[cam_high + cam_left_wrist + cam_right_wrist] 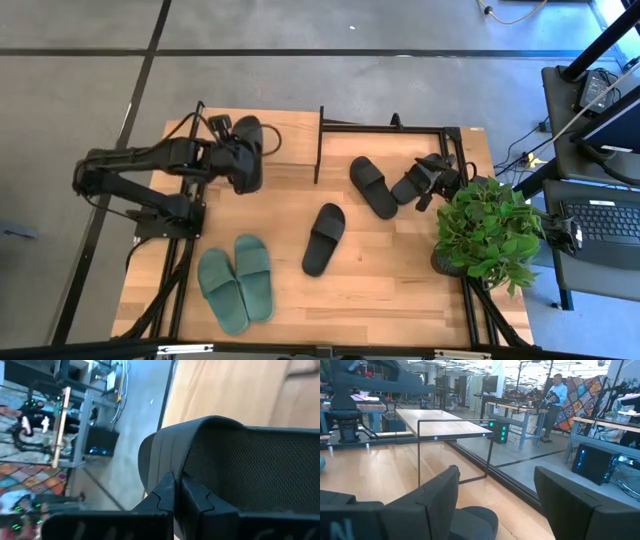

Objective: Pick and place slides into the shelf
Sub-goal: Put the black slipper on the shelf

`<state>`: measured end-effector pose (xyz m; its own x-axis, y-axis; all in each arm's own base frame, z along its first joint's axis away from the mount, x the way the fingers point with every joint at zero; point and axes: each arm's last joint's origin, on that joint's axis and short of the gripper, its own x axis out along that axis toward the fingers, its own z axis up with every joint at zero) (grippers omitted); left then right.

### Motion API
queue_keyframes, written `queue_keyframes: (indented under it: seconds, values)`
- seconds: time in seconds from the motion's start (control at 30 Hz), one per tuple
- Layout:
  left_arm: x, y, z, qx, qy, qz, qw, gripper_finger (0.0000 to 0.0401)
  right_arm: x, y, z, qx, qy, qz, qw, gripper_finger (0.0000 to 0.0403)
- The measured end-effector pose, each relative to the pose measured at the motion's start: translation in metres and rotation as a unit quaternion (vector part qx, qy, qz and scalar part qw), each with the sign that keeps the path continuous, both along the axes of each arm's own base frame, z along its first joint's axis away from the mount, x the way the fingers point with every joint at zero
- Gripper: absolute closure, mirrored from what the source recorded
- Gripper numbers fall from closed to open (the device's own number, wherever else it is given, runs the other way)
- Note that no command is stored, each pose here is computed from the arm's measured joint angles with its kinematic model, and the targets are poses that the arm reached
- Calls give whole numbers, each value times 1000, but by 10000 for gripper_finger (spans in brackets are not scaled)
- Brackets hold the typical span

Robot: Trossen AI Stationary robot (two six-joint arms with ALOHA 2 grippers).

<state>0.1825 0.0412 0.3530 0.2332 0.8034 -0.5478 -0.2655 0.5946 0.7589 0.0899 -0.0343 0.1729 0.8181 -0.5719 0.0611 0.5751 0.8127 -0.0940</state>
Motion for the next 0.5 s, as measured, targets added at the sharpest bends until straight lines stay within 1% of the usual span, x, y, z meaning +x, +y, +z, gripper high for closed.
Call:
queue_keyframes:
  seconds: [0.17,0.3,0.5]
  values:
    - [-6,20,-2,0,40,26,999,399,0,0,0,0,0,0,1000,146]
    - [-10,32,-6,-2,48,57,997,399,0,0,0,0,-1,0,1000,146]
    - [-16,45,-13,-2,94,72,993,398,0,0,0,0,-1,-1,1000,146]
